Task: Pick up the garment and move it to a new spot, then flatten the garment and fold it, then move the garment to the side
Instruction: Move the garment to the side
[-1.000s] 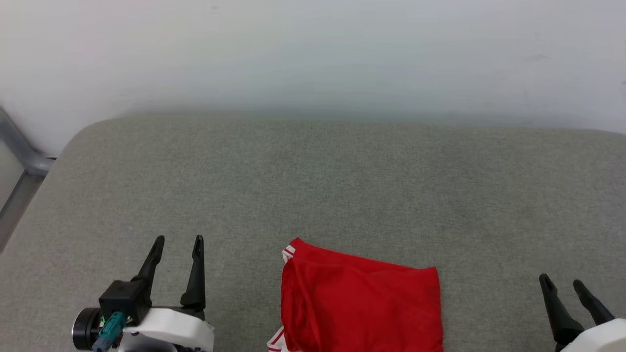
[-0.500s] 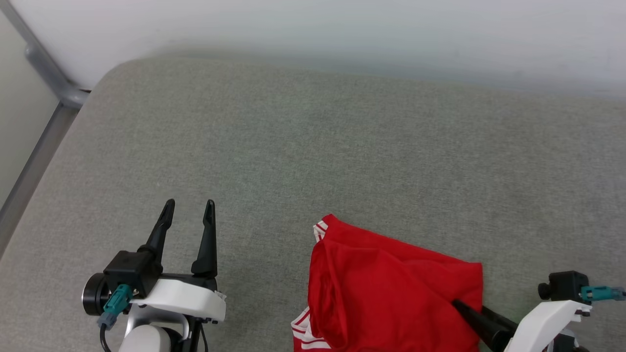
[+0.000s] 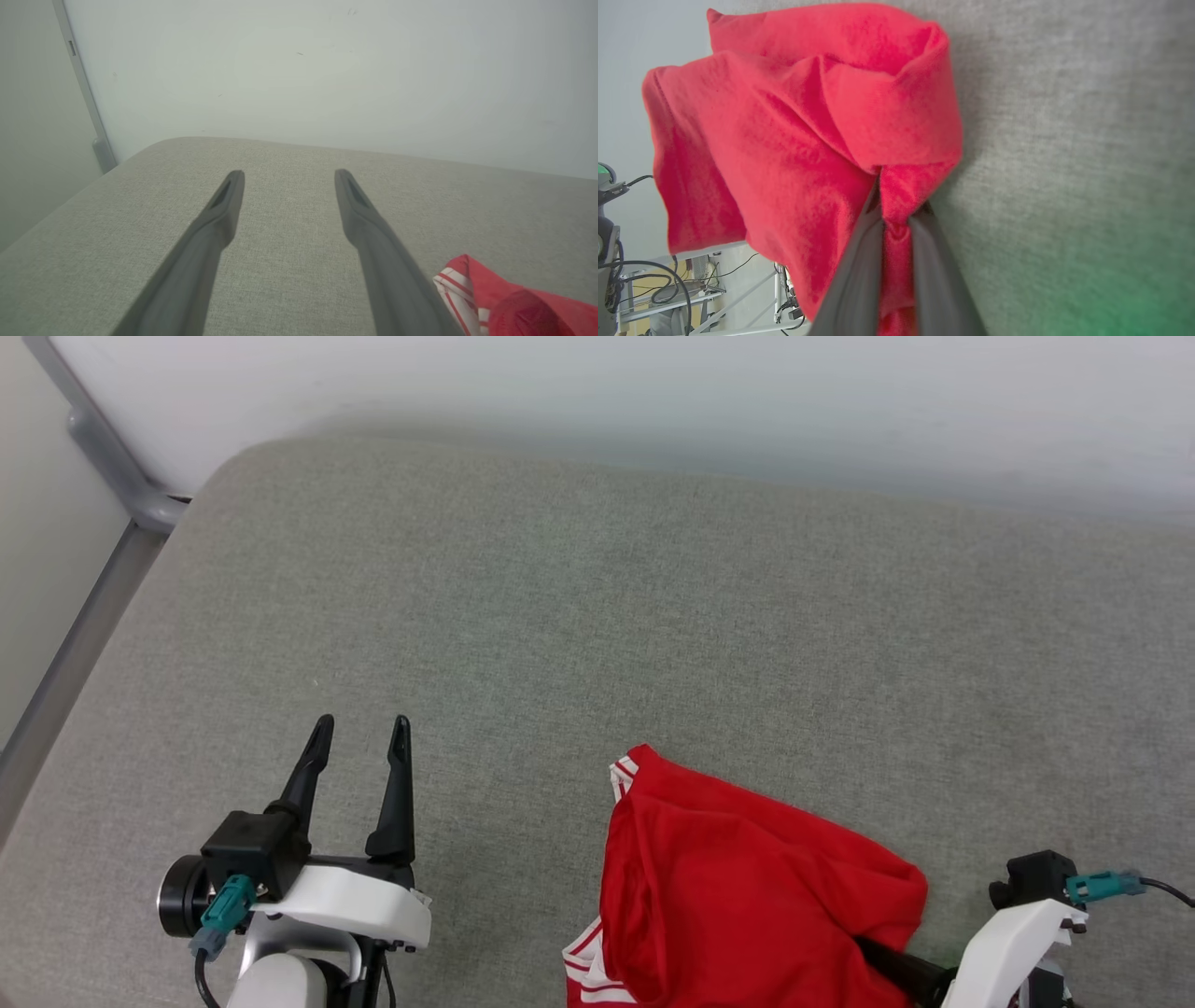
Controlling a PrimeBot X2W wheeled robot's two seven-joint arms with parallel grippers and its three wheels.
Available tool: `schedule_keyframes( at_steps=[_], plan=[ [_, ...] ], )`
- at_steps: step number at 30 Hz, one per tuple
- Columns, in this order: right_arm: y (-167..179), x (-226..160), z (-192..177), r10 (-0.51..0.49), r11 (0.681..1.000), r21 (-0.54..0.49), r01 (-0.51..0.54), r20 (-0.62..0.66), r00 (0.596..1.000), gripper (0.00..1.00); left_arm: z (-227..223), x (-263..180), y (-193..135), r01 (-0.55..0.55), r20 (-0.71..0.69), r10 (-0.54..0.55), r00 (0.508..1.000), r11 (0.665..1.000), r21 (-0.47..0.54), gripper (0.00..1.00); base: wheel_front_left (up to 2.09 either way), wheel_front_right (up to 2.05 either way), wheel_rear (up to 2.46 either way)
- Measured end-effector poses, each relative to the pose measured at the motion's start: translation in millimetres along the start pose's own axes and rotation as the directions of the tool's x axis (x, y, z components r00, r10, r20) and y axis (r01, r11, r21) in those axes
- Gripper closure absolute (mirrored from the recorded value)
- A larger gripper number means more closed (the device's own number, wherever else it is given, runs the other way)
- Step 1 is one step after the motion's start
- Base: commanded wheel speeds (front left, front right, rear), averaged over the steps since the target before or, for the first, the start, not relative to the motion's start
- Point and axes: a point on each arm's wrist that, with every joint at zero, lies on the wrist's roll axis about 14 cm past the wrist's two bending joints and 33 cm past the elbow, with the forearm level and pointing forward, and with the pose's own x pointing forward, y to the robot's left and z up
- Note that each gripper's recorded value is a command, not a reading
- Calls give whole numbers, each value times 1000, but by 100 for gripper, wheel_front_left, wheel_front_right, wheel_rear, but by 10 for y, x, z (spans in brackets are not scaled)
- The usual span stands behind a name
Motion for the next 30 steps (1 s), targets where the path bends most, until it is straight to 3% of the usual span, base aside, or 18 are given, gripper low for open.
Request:
schedule_keyframes(
  at_steps=[7,16,25,26,30],
  plan=[
    [30,-190,194,-34,992,-118,43,78,996,100,72,-33,-85,29,21,-29,999,1000,7,0,0,0,0],
    [-359,-720,462,-209,936,-240,258,210,955,100,68,64,-432,136,29,-136,990,991,-2,0,0,0,0],
    [-891,-1508,709,-399,856,-176,487,376,836,100,55,370,-1116,326,50,-325,944,945,-10,0,0,0,0],
    [-1017,-1715,784,-439,833,-135,537,429,789,100,79,512,-1383,394,71,-393,917,919,-3,0,0,0,0],
    [-1184,-1930,988,-492,790,-96,605,490,720,100,35,690,-1688,465,87,-462,882,885,-8,0,0,0,0]
  ],
)
